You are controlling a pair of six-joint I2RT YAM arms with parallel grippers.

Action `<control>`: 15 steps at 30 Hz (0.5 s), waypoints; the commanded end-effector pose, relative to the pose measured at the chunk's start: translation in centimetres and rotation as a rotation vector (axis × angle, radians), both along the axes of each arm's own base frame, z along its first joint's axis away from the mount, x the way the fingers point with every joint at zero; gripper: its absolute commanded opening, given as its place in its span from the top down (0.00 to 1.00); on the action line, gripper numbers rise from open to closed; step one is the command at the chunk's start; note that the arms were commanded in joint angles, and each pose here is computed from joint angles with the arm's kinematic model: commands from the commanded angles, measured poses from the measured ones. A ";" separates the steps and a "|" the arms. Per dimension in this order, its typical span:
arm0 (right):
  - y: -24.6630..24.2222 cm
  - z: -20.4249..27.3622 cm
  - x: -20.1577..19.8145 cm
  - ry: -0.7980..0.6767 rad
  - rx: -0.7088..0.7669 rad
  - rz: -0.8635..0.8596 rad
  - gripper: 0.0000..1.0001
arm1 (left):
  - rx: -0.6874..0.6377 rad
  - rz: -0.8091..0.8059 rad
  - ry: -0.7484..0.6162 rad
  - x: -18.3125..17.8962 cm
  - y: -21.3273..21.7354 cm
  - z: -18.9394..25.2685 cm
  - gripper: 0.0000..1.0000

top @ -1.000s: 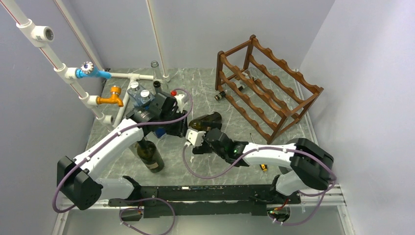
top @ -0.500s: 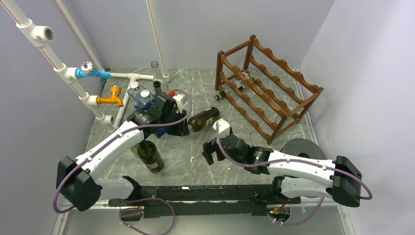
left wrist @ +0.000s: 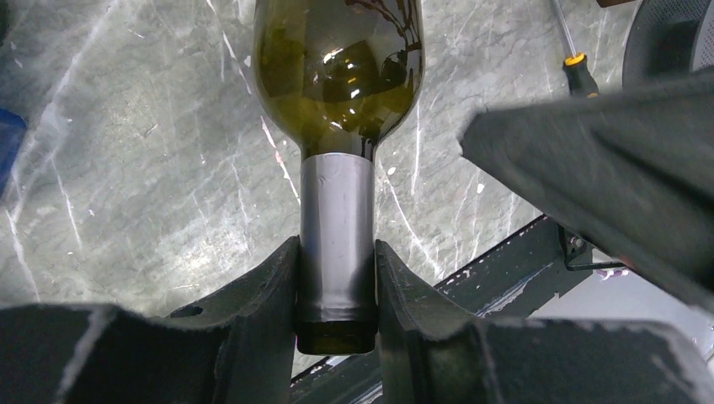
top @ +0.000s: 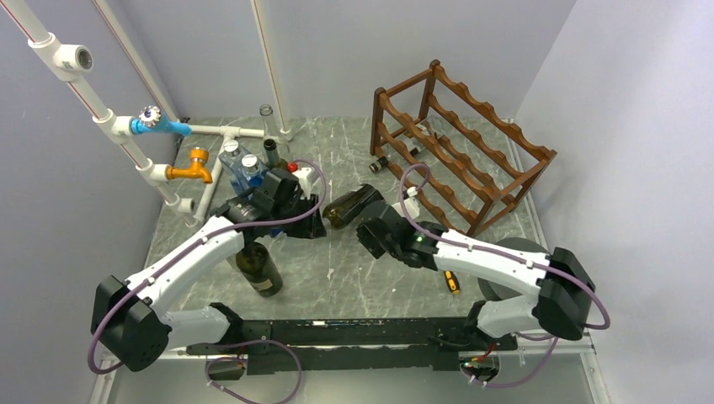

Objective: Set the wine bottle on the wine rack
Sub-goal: Pick up the wine bottle from the center of the board.

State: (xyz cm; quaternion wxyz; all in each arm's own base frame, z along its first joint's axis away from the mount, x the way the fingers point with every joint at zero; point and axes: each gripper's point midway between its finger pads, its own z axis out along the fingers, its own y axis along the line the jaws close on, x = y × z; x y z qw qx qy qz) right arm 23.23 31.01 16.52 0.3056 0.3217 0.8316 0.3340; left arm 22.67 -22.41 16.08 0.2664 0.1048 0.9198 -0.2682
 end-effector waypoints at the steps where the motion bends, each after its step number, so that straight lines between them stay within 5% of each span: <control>1: 2.0 0.7 2.5 0.135 0.230 -0.136 0.00 | -0.095 -0.014 -0.074 0.5 -1.0 2.6 1.00; 12: 4.8 0.0 3.7 0.209 0.259 -0.079 0.00 | -0.098 -0.048 -0.084 0.7 -1.5 1.8 1.00; 15: 5.2 -0.6 3.6 0.230 0.263 -0.076 0.10 | -0.087 -0.047 -0.093 1.0 -1.5 1.8 1.00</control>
